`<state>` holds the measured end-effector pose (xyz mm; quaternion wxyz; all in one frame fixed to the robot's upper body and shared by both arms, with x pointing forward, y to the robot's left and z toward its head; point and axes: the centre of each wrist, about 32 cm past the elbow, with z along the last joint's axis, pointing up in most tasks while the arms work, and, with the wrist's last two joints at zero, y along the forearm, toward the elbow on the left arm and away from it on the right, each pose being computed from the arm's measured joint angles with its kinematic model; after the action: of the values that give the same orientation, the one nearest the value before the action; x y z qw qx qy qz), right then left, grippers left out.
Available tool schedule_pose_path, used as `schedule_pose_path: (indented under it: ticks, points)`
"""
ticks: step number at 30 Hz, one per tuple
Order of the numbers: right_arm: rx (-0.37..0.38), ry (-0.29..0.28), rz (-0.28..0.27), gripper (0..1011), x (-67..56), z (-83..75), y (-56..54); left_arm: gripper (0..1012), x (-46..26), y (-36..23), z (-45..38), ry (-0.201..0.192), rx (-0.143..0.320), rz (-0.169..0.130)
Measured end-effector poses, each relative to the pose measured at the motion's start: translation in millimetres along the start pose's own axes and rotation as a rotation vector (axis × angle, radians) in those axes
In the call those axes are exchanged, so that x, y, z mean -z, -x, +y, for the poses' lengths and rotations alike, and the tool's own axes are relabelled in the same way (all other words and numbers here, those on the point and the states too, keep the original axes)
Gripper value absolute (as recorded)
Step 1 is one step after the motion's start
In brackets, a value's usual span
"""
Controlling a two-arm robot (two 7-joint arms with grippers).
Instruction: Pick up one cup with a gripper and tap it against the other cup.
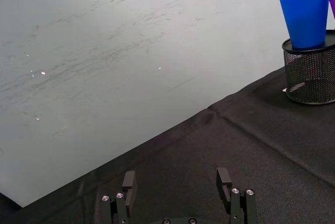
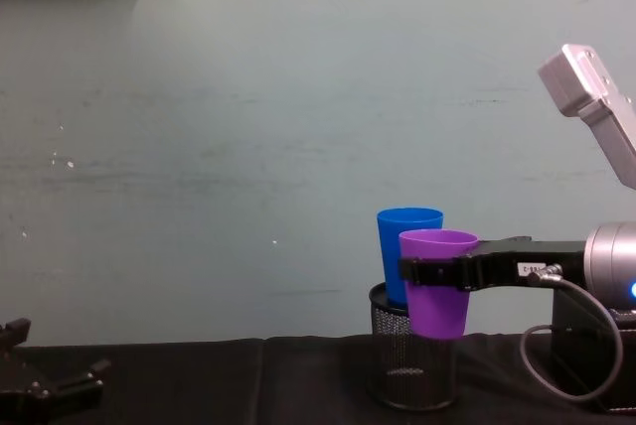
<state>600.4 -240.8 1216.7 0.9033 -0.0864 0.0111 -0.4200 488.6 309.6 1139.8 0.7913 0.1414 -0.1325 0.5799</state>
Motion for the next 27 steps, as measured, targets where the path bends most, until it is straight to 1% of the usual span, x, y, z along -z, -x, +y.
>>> schedule_pose_path:
  ticks: [27]
  points:
    - [0.0,0.0,0.0,741,0.0,0.0,0.0,1000,0.0,0.0,0.0,0.0,0.0,0.0]
